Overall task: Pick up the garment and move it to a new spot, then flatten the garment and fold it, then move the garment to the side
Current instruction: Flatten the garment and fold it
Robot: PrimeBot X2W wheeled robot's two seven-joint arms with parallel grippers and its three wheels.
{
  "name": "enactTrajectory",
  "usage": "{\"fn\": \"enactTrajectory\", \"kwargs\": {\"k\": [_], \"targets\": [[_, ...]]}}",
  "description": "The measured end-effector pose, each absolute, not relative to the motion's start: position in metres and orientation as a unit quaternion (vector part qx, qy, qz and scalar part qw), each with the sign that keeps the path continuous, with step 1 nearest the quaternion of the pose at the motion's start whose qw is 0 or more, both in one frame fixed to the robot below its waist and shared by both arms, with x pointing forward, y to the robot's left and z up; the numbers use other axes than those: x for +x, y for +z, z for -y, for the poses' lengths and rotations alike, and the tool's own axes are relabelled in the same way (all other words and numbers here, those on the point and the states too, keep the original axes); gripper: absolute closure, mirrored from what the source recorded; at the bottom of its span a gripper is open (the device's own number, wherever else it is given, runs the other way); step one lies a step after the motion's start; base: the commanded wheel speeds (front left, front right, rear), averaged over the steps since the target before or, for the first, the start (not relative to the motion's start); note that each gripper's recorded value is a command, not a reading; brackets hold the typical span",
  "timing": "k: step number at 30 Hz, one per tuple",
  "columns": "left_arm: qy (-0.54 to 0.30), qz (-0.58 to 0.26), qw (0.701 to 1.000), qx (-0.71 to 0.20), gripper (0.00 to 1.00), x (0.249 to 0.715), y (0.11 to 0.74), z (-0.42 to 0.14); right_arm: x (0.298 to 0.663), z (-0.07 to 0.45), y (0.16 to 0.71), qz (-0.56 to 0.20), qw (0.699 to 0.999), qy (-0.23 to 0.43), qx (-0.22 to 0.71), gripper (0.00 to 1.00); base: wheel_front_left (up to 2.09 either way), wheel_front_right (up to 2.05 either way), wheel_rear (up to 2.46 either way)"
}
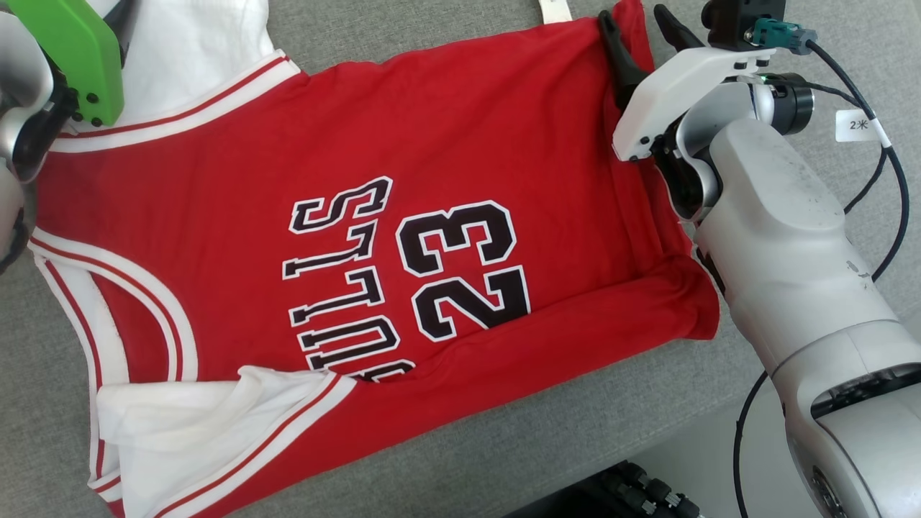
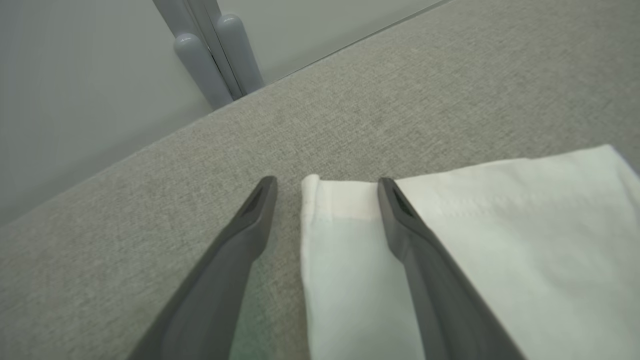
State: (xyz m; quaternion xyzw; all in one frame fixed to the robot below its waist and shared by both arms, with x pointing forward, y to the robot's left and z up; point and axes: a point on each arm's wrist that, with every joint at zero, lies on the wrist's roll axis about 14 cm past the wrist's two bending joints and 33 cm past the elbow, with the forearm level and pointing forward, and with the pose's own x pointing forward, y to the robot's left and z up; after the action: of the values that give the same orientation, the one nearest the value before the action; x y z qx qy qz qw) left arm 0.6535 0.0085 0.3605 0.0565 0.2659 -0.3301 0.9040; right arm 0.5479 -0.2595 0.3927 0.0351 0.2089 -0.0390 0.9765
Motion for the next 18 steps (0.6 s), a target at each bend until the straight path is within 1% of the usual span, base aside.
{"fn": "enactTrajectory", "kwargs": {"k": [4,5,6,7,11,18], "targets": [[-0.323,-0.275,0.904,0.05,0.0,0.655,0.356,-0.011,0.549,0.257,0.392,-0.205,0.977,-0.037,0.04,0.0,0.0,0.0,0.0],[-0.321,-0.279,0.904,0.048,0.09,0.655,0.355,-0.012,0.549,0.257,0.391,-0.206,0.977,-0.037,0.04,0.0,0.0,0.0,0.0],[-0.318,-0.285,0.903,0.047,0.6,0.655,0.354,-0.013,0.549,0.256,0.391,-0.207,0.977,-0.036,0.041,0.0,0.0,0.0,0.0],[-0.318,-0.287,0.902,0.048,1.0,0.655,0.353,-0.013,0.549,0.256,0.391,-0.205,0.977,-0.035,0.041,0.0,0.0,0.0,0.0],[-0.323,-0.286,0.901,0.047,1.0,0.652,0.355,-0.01,0.553,0.252,0.394,-0.199,0.979,-0.032,0.044,0.0,0.0,0.0,0.0],[-0.313,-0.256,0.914,0.034,1.0,0.658,0.374,-0.018,0.557,0.253,0.398,-0.196,0.979,-0.03,0.042,0.0,0.0,0.0,0.0]]}}
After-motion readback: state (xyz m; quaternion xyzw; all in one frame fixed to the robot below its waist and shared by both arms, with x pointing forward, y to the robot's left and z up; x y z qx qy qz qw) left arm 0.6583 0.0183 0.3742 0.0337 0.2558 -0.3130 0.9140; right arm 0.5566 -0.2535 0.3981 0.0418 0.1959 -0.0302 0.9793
